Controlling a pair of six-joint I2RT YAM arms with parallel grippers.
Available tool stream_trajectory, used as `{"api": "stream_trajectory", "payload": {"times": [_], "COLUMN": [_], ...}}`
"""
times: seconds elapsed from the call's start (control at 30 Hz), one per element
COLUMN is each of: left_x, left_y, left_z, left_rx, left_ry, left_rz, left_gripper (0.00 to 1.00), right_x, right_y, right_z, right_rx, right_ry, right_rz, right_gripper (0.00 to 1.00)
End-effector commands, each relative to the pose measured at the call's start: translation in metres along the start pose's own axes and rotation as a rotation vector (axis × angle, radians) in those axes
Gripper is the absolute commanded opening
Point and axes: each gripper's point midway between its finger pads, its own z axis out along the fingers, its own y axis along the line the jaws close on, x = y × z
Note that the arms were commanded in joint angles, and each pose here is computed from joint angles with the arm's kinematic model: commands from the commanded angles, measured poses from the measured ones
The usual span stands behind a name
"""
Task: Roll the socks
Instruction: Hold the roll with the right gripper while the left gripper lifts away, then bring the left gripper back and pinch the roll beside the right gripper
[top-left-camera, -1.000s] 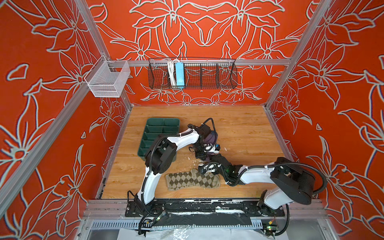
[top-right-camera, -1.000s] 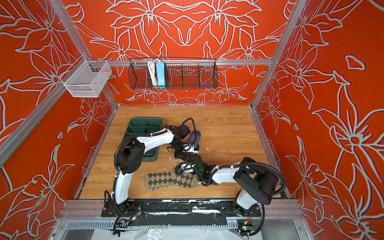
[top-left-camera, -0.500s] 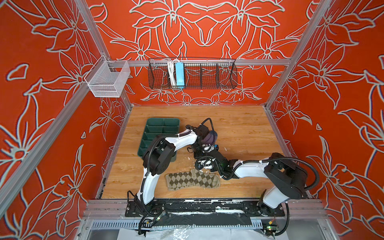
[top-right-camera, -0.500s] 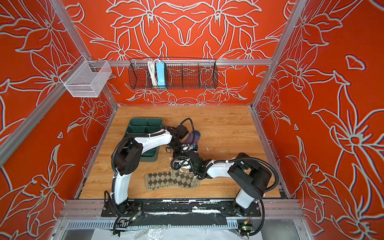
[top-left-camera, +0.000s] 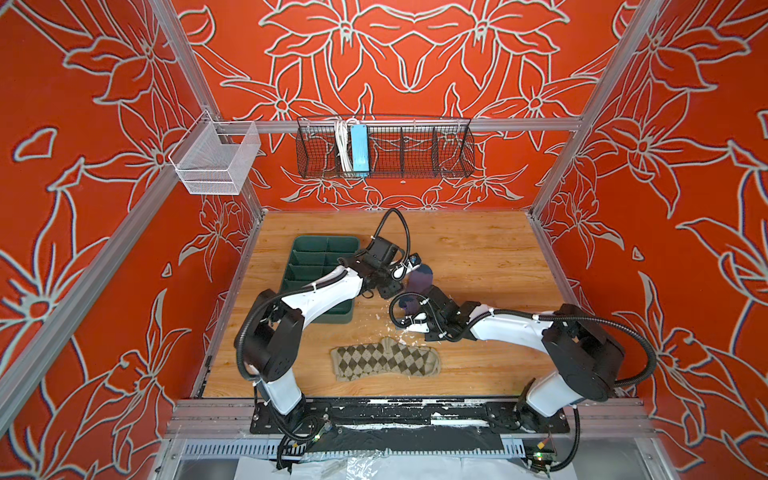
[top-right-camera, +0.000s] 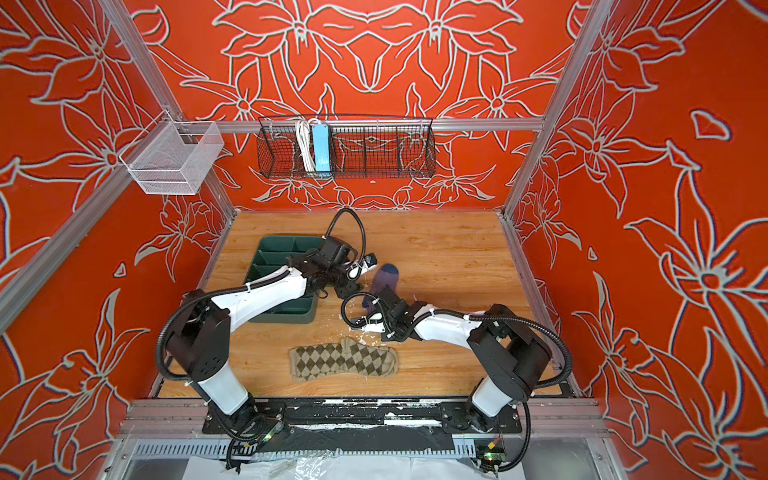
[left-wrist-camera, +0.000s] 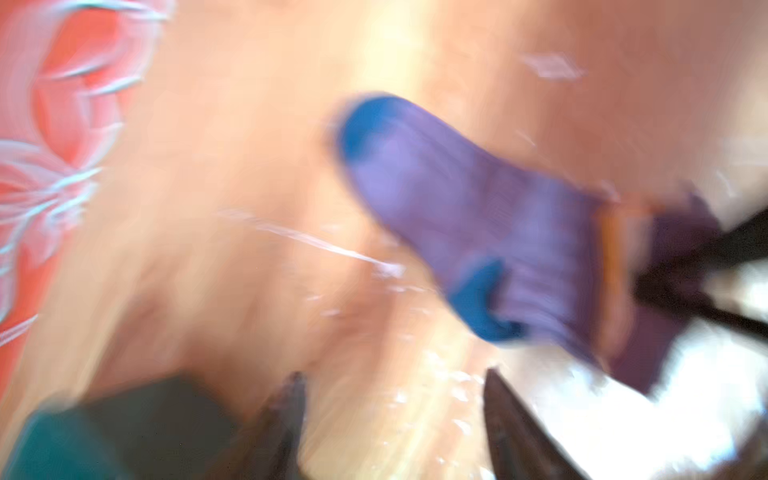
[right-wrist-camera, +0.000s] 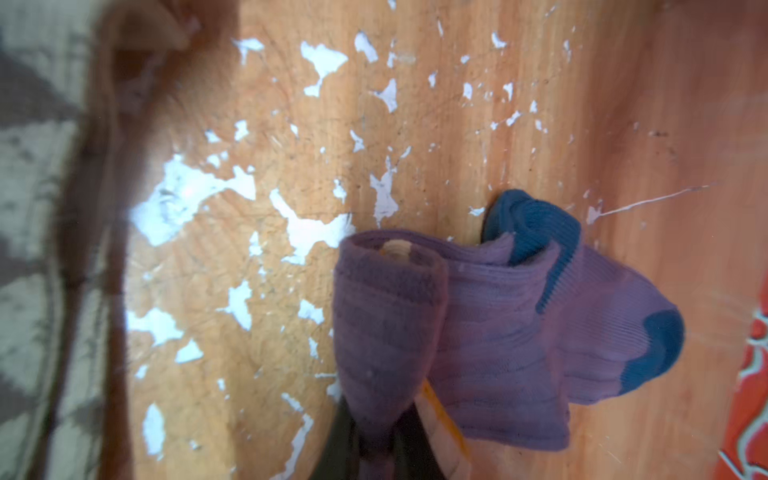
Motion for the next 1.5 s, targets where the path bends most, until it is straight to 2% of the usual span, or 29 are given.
{"api": "stream_trajectory", "payload": {"times": [0.0, 0.1, 0.17, 0.2, 0.3, 0.37, 0.47, 0.57, 0.7, 0.77, 0.9, 1.03, 1.23, 1.47], "left_x": [-0.024, -0.018, -0.009, -0.004, -0.008, -0.022, -0.039, -0.049, -0.044, -0.033, -0.017, -0.008, 0.0, 0.026], "left_y": [0.065, 0.109, 0.132, 0.141, 0.14, 0.119, 0.086, 0.045, -0.032, -0.064, -0.103, -0.13, -0.137, -0.141], "left_z": [-0.036, -0.08, -0.108, -0.12, -0.141, -0.155, -0.175, -0.181, -0.148, -0.123, -0.075, -0.034, 0.003, 0.04], "left_rx": [-0.317, -0.474, -0.519, -0.518, -0.41, -0.269, -0.114, 0.003, -0.034, -0.045, -0.088, -0.137, -0.165, -0.175], "left_ry": [-0.174, -0.286, -0.336, -0.358, -0.431, -0.492, -0.567, -0.575, -0.428, -0.344, -0.196, -0.129, -0.085, 0.022], "left_rz": [-0.198, -0.42, -0.591, -0.659, -0.685, -0.594, -0.472, -0.332, 0.087, 0.257, 0.418, 0.493, 0.469, 0.491], "left_gripper": [0.74, 0.81, 0.95, 0.95, 0.97, 0.98, 0.93, 0.9, 0.9, 0.9, 0.88, 0.83, 0.78, 0.59], "right_x": [0.025, 0.024, 0.023, 0.023, 0.022, 0.021, 0.022, 0.027, 0.025, 0.024, 0.024, 0.025, 0.025, 0.024], "right_y": [0.057, 0.058, 0.061, 0.064, 0.069, 0.07, 0.064, 0.057, 0.048, 0.043, 0.035, 0.03, 0.029, 0.028], "right_z": [0.0, -0.004, -0.006, -0.007, -0.008, -0.009, -0.006, 0.0, 0.006, 0.007, 0.012, 0.014, 0.012, 0.009], "right_rx": [-0.288, -0.357, -0.42, -0.458, -0.556, -0.618, -0.648, -0.652, -0.654, -0.655, -0.652, -0.657, -0.668, -0.676], "right_ry": [0.06, 0.042, 0.033, 0.033, 0.035, 0.035, 0.056, 0.083, 0.076, 0.067, 0.061, 0.064, 0.046, 0.024], "right_rz": [0.058, 0.106, 0.142, 0.16, 0.21, 0.252, 0.299, 0.318, 0.328, 0.329, 0.325, 0.335, 0.34, 0.349], "right_gripper": [0.01, 0.01, 0.01, 0.02, 0.02, 0.02, 0.02, 0.02, 0.03, 0.03, 0.03, 0.04, 0.05, 0.05]}}
